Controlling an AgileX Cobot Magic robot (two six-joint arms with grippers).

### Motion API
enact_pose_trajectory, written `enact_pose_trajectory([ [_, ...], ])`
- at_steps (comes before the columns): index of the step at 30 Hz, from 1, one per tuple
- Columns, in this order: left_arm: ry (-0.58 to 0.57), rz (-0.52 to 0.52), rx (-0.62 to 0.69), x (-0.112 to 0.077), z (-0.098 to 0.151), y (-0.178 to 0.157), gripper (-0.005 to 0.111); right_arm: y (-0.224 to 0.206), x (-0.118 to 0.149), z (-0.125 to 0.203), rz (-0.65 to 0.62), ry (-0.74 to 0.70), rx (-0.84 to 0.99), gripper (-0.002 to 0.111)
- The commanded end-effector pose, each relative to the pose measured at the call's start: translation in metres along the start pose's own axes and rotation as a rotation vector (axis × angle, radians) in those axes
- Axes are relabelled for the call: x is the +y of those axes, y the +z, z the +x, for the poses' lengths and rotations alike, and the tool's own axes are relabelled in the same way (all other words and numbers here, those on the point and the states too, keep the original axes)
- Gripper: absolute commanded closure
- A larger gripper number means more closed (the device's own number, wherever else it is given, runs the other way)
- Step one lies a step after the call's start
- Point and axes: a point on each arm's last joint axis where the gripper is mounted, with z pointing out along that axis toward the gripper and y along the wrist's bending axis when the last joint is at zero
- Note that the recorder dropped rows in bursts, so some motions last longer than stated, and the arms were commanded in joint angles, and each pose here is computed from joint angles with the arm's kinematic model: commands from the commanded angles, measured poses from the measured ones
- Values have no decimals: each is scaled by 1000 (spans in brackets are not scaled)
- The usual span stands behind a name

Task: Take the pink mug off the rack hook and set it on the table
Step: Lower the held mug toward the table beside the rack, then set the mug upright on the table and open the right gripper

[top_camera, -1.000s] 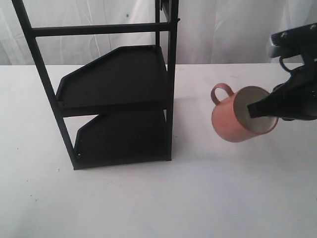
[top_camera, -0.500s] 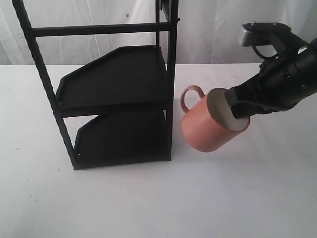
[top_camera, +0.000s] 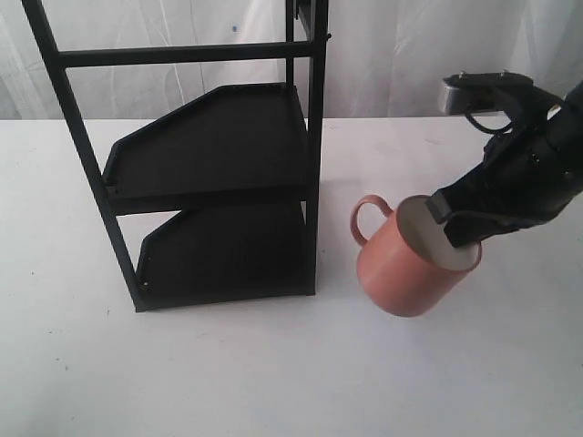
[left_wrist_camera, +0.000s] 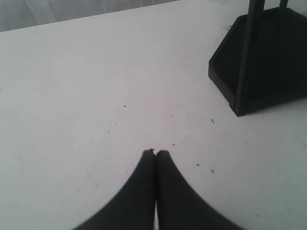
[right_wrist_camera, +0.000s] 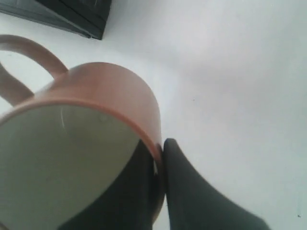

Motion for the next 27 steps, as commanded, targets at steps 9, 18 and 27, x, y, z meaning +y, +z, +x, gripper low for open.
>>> enact_pose_trajectory([
  [9, -6, 0, -5, 0, 1, 0, 107, 24, 31, -8, -77, -91, 93, 108],
  [18, -6, 0, -5, 0, 1, 0, 107, 30, 18, -17, 52, -147, 16, 108],
  [27, -6, 0, -5, 0, 1, 0, 107, 47, 9, -15, 104, -17, 102, 108],
])
